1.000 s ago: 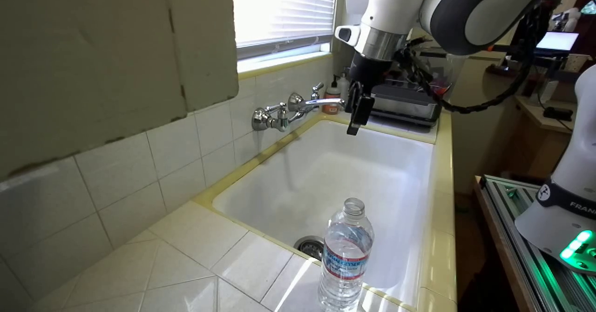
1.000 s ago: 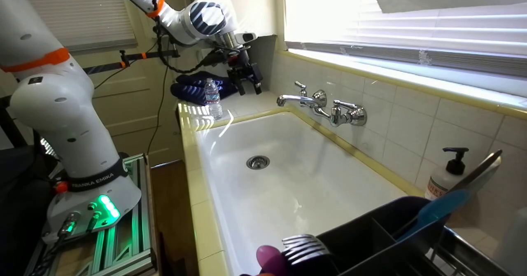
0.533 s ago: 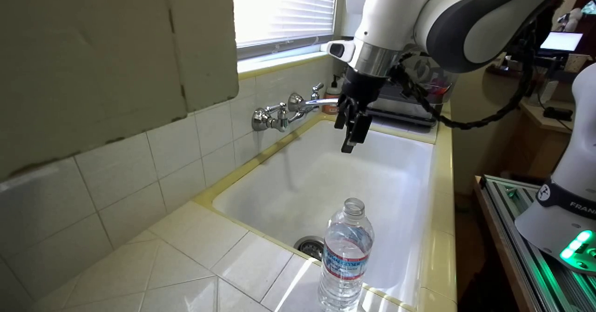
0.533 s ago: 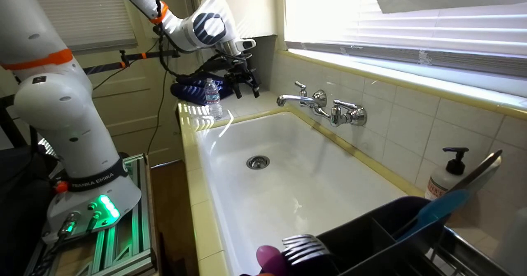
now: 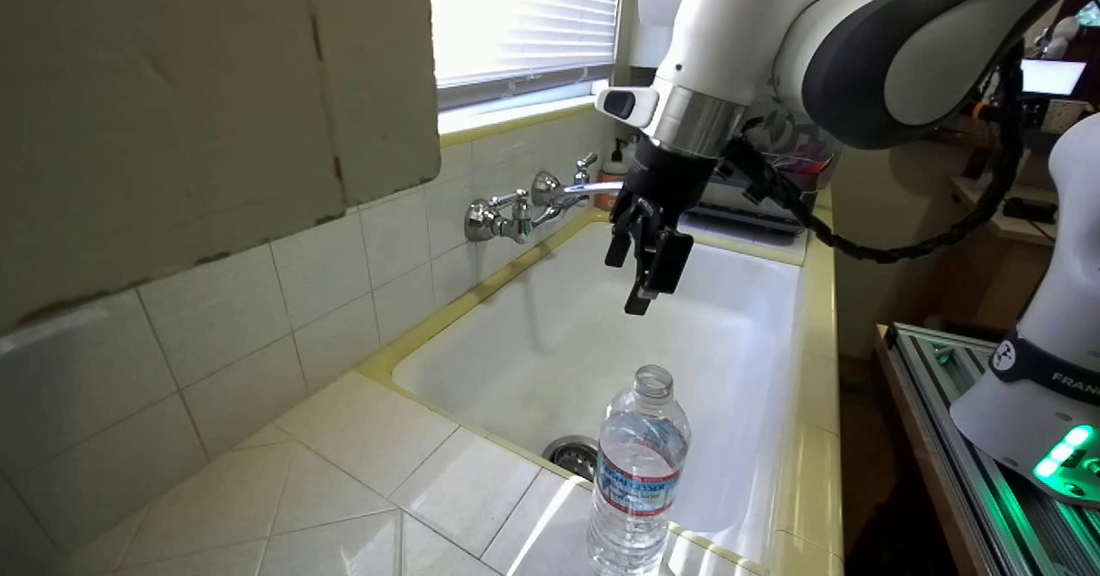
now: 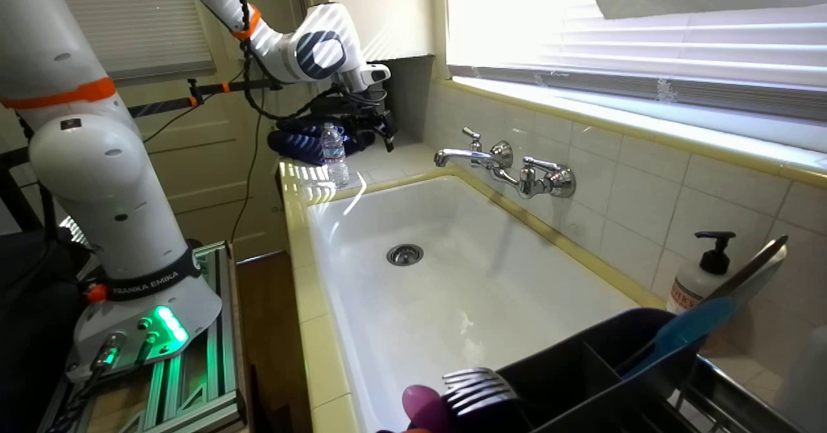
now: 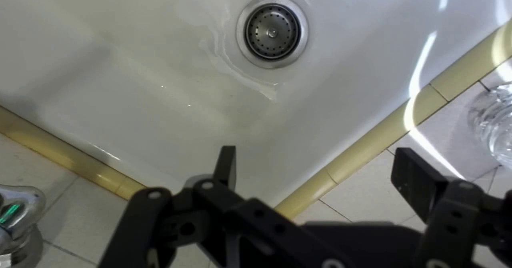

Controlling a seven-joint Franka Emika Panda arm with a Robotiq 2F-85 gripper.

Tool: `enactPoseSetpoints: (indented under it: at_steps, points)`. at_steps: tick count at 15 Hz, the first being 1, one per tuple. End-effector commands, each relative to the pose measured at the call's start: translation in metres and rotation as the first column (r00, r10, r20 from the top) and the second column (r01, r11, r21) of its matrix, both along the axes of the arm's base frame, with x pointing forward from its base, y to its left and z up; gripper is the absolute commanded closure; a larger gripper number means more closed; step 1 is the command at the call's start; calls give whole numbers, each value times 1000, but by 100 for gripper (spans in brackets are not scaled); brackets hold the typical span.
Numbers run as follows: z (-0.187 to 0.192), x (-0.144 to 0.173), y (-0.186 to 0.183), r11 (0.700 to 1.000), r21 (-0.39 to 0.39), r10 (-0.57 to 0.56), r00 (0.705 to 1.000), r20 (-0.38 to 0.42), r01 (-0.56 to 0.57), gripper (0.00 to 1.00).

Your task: Pour out the water from the bottle

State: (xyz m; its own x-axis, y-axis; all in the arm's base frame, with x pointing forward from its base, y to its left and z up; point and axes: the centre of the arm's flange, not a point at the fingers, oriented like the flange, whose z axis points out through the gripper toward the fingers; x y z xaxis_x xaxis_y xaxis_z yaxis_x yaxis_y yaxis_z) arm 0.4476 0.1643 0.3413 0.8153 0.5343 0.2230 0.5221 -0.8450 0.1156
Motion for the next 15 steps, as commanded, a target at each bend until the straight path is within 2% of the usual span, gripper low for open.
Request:
enactPoseSetpoints:
  at_steps: [1, 6, 12, 13, 15]
  points:
    - [-7, -15, 14, 998, 60, 15, 1000, -21, -14, 0]
    - [-12, -27, 24, 995, 98, 7, 998, -65, 0, 0]
    - [-23, -28, 44, 986, 94, 149, 983, -109, -139, 0]
    - [-18, -26, 40, 991, 89, 105, 992, -76, -98, 0]
    - [-18, -26, 41, 991, 89, 109, 991, -78, -102, 0]
